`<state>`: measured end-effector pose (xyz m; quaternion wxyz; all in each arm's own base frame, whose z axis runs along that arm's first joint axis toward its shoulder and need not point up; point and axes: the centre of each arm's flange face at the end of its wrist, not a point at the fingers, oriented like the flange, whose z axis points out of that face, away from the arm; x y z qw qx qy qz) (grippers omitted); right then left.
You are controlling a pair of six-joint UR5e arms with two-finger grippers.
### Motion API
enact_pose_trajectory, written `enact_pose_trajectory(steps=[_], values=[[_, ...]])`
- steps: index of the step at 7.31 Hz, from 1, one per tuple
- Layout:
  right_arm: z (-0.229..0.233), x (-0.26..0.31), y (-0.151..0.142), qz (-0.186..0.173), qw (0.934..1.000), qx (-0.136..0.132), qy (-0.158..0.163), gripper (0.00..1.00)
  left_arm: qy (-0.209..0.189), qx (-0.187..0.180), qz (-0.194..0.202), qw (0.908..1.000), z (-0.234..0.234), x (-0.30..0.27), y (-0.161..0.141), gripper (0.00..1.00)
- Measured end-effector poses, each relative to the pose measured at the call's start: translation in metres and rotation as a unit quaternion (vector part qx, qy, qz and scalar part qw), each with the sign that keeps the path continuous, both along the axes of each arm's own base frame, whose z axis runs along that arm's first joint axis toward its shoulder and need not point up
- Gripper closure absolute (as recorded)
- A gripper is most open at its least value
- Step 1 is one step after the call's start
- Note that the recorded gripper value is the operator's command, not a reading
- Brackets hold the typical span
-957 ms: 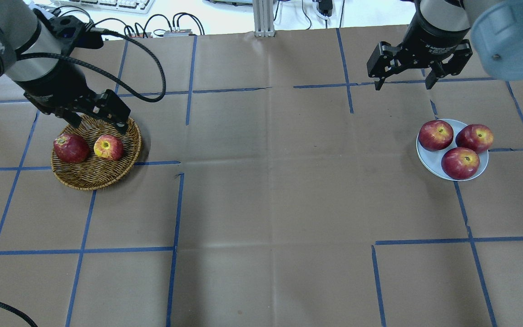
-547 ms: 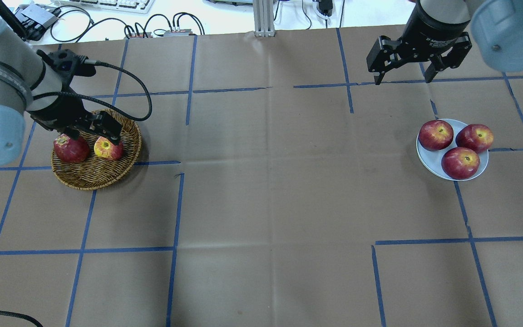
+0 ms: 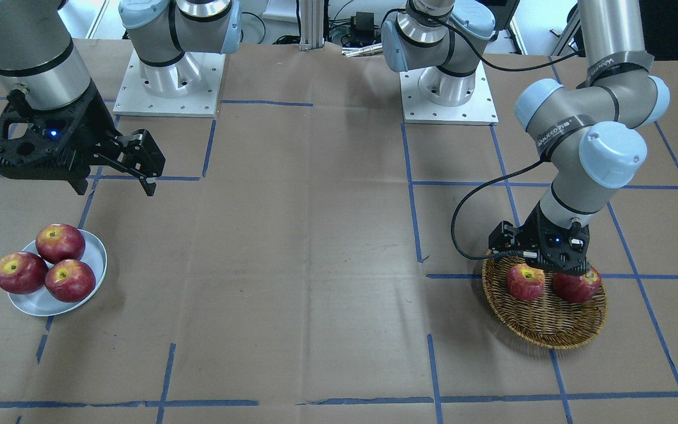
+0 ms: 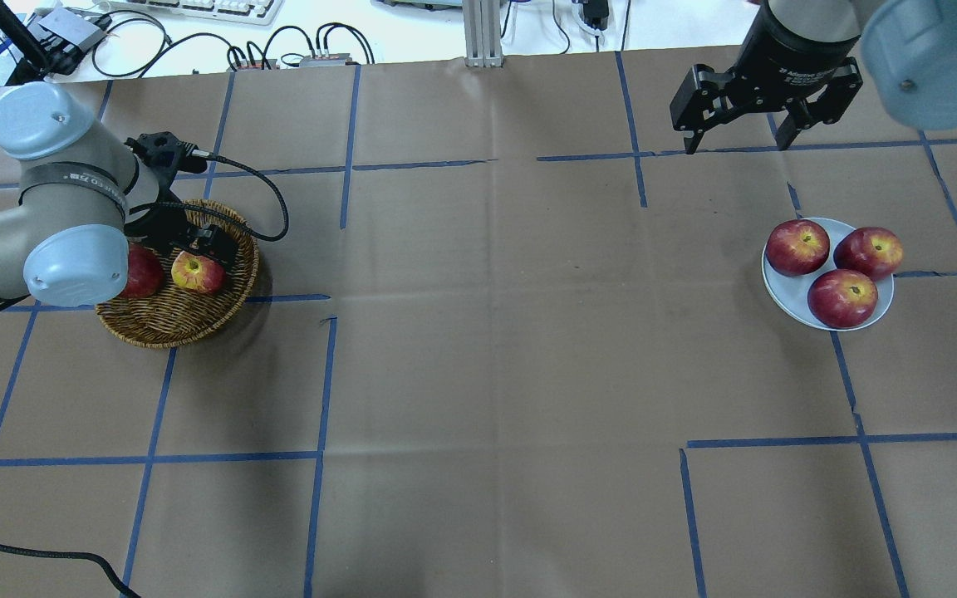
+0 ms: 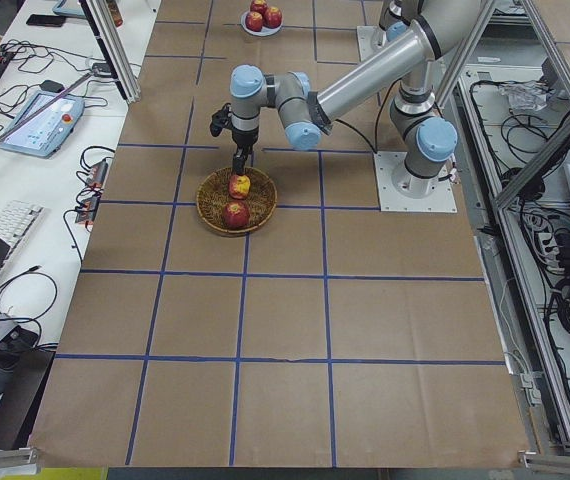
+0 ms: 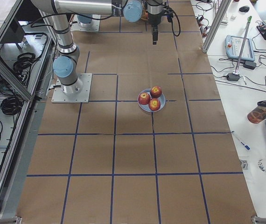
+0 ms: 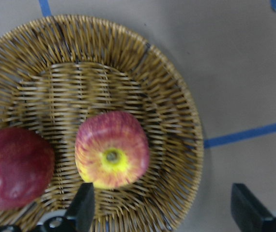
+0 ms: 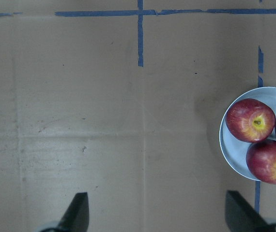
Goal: Transfer apple from basket to plate
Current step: 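Lower the left gripper and close it on the yellow-red apple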
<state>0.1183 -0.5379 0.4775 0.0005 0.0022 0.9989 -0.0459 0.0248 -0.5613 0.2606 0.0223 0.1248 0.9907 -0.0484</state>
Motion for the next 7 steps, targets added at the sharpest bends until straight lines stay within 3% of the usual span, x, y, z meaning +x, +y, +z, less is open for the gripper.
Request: enact_pose_trajectory(steps=[5,6,7], values=[[-0.003,0.0,0.001,0.0,1.0,0.006,0.0,0.0,0.005,0.022,0.003,0.9997,-0.039,0.028,-0.018,0.01],[-0.004,0.0,0.004,-0.001,0.9999,0.015,0.0,0.0,0.008,0.031,0.004,0.9995,-0.05,0.029,-0.019,0.06],[-0.004,0.0,0.007,-0.002,0.9997,0.025,0.0,0.0,0.01,0.038,0.004,0.9992,-0.058,0.029,-0.019,0.24]])
